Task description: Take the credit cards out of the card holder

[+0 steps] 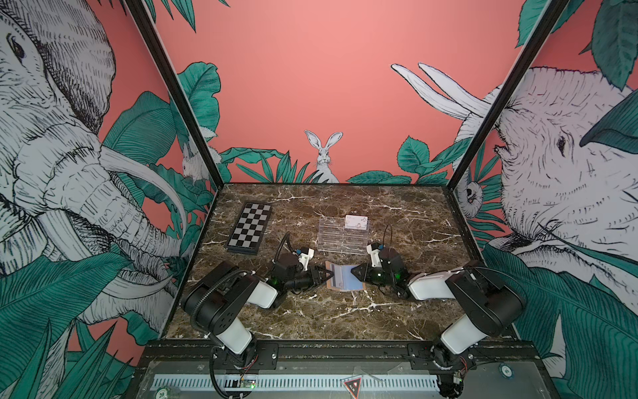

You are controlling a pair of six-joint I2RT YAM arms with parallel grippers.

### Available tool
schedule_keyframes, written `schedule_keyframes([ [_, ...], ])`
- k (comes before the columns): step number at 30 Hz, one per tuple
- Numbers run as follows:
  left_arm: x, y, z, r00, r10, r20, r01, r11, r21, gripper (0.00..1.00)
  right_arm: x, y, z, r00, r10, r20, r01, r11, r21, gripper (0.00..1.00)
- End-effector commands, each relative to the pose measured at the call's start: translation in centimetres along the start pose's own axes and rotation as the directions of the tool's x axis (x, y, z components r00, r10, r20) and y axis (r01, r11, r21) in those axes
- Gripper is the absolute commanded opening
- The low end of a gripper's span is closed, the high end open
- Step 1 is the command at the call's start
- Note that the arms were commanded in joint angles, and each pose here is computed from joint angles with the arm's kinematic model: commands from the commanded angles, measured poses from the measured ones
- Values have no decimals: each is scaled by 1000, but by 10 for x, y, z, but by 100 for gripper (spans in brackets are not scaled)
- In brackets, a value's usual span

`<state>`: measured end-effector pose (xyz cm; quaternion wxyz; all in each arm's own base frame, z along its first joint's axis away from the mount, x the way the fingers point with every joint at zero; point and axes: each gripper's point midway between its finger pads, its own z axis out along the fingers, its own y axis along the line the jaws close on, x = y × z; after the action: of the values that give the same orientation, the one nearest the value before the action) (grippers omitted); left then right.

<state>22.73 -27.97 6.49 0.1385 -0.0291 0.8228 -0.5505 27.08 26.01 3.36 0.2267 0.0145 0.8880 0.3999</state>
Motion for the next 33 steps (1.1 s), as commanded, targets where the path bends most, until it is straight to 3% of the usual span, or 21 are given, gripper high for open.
schedule_keyframes([
  [1, -3, -5, 1, 1000, 21, 11, -21, 1000, 22, 32, 16, -15, 1, 999, 15, -42, -13, 999, 47, 23],
  [12, -3, -7, 2, 1000, 25, 9, -26, 999, 33, 25, 18, -17, 2, 999, 12, -52, -10, 999, 51, 23],
  [23, -5, -13, 5, 1000, 28, 8, -28, 997, 68, 8, 19, -17, 4, 998, 14, -61, -11, 999, 50, 23],
  [33, -8, -23, 6, 999, 28, 23, -31, 990, 135, 5, 21, -16, 5, 998, 15, -68, -12, 999, 38, 22],
])
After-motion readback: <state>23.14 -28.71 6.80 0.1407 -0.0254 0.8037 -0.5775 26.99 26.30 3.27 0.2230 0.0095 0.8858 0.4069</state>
